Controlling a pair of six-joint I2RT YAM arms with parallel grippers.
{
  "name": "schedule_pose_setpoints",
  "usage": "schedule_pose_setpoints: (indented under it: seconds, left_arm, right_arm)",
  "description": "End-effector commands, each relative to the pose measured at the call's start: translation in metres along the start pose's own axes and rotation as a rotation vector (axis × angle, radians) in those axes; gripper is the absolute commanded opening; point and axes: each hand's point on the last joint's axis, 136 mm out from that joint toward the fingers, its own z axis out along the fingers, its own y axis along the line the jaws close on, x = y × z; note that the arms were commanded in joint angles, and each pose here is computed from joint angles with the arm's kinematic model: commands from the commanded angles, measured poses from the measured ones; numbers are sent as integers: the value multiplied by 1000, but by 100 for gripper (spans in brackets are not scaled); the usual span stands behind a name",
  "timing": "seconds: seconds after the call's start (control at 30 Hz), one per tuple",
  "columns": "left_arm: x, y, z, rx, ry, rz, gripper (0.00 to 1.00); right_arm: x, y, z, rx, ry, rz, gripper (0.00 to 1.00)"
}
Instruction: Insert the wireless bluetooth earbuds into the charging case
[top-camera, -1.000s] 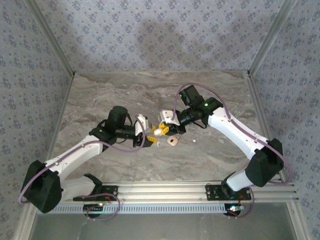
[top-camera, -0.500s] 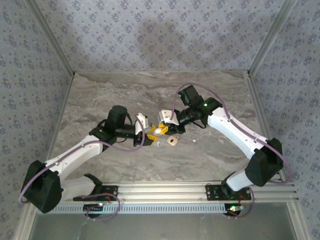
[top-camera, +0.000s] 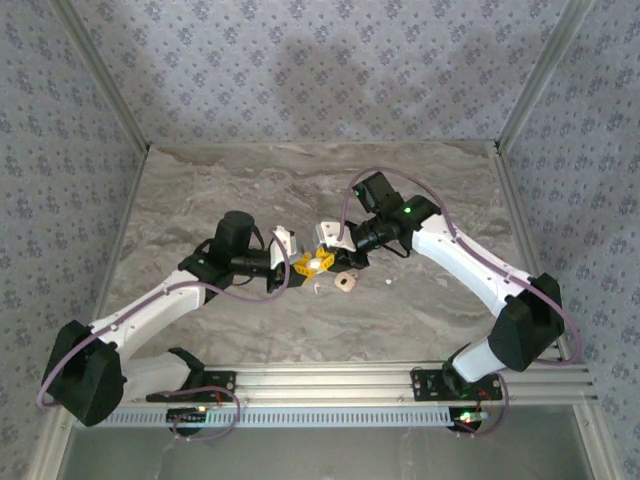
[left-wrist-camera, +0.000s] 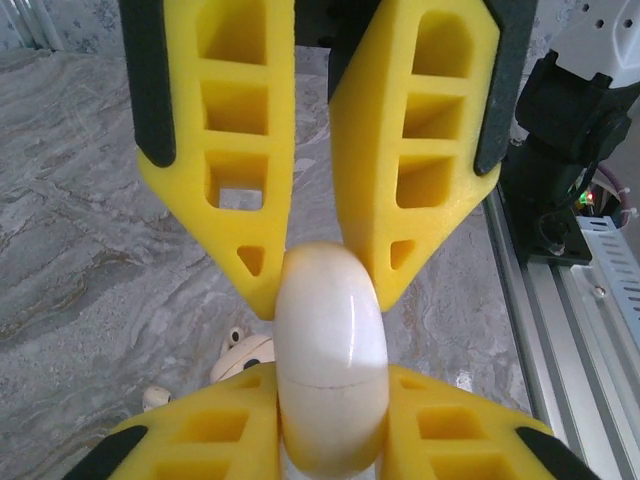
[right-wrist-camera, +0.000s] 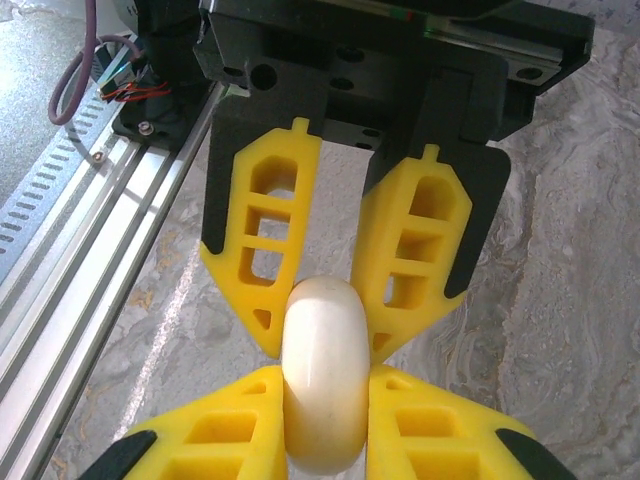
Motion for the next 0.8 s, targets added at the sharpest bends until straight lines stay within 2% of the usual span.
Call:
schedule_pose_setpoints:
  seconds: [0.0,0.1,0.2,0.4,0.77]
  left_arm:
    - [-12,-9,-4,36,-38,32,22]
    - [-9,-9,-4,34,-27,36,22]
    - [-9,-10,-3,39,-24,38,22]
    - [-7,-13,-2,49,-16,39,21]
    - [-8,-11,-2,31,-42,30,20]
  right_arm:
    - [2,1,3,-13,10,18,27]
    - [4,-10,0,33,22,67,37]
    - [3,-19,-5,77,20,80,41]
    - [4,-39,-15,166,12,85,43]
    - [0,-46,-26,204,-35,106,44]
